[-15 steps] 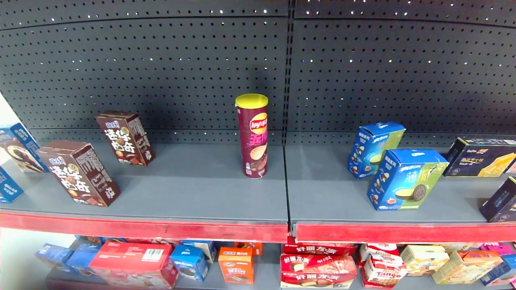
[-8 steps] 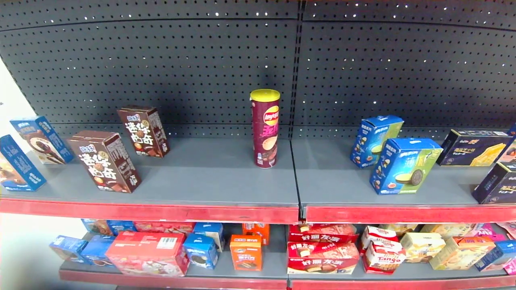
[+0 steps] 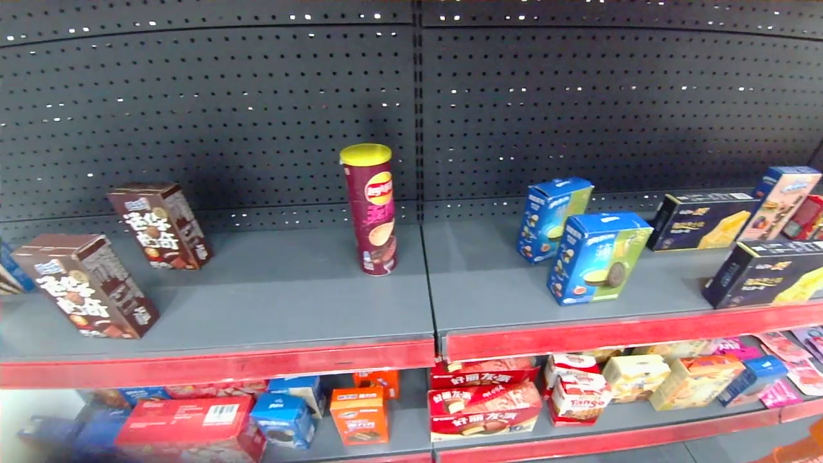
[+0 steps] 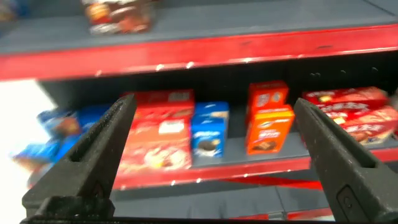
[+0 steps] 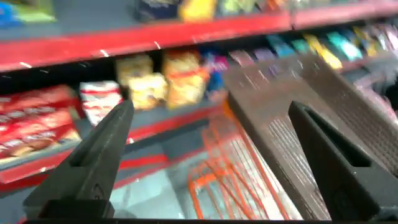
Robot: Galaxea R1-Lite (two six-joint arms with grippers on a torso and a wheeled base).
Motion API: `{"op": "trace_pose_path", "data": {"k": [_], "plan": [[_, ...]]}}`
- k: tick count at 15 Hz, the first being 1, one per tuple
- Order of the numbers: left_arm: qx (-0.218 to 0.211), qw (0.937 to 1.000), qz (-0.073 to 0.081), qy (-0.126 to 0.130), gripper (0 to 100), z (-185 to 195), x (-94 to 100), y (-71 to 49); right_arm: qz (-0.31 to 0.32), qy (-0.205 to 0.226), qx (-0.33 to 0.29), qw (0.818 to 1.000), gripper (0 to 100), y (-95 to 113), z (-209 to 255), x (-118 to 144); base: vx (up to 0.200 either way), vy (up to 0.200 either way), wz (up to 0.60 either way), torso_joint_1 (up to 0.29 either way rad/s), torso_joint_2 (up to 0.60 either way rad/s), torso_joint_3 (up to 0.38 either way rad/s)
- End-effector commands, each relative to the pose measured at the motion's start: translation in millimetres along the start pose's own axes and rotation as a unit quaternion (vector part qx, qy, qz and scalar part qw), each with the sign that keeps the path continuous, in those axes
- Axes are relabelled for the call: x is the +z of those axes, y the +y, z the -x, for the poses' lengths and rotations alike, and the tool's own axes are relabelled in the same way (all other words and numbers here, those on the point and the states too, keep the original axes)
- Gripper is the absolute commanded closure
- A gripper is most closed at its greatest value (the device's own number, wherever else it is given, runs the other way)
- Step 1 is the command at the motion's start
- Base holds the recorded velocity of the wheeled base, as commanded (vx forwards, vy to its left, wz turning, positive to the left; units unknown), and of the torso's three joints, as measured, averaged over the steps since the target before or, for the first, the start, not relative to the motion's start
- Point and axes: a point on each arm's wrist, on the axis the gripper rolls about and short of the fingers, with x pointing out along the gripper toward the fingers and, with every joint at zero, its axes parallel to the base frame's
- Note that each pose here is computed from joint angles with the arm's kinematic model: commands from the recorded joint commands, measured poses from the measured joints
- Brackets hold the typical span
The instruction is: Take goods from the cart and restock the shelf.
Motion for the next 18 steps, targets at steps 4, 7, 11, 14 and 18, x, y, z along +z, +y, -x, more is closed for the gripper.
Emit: {"op": "trace_pose_path", "data": {"k": [4, 7, 11, 14, 18], "plan": [[-0.001, 1.0000, 0.000, 0.000, 0, 0, -0.1, 0.0, 0.001, 0.002, 0.000, 1.000, 0, 0, -1, -1, 0.000, 0.000, -0.60, 0.002, 0.01, 0.004], [-0.001, 1.0000, 0.000, 0.000, 0, 0, -0.1, 0.0, 0.001, 0.006, 0.000, 1.000, 0, 1, -2, -3, 0.000, 0.000, -0.60, 0.001, 0.00, 0.002], [-0.001, 1.0000, 0.000, 0.000, 0, 0, -0.1, 0.0, 0.002, -0.018, -0.003, 1.000, 0, 2, -10, -4, 0.000, 0.000, -0.45, 0.003, 0.00, 0.001], [0.000, 1.0000, 0.000, 0.000, 0, 0, -0.1, 0.0, 0.002, -0.027, -0.003, 1.000, 0, 2, -11, -3, 0.000, 0.000, 0.00, 0.000, 0.00, 0.000], [-0.001, 1.0000, 0.000, 0.000, 0, 0, -0.1, 0.0, 0.013, -0.021, -0.004, 1.000, 0, 3, -13, -7, 0.000, 0.000, -0.15, 0.001, 0.00, 0.001]]}}
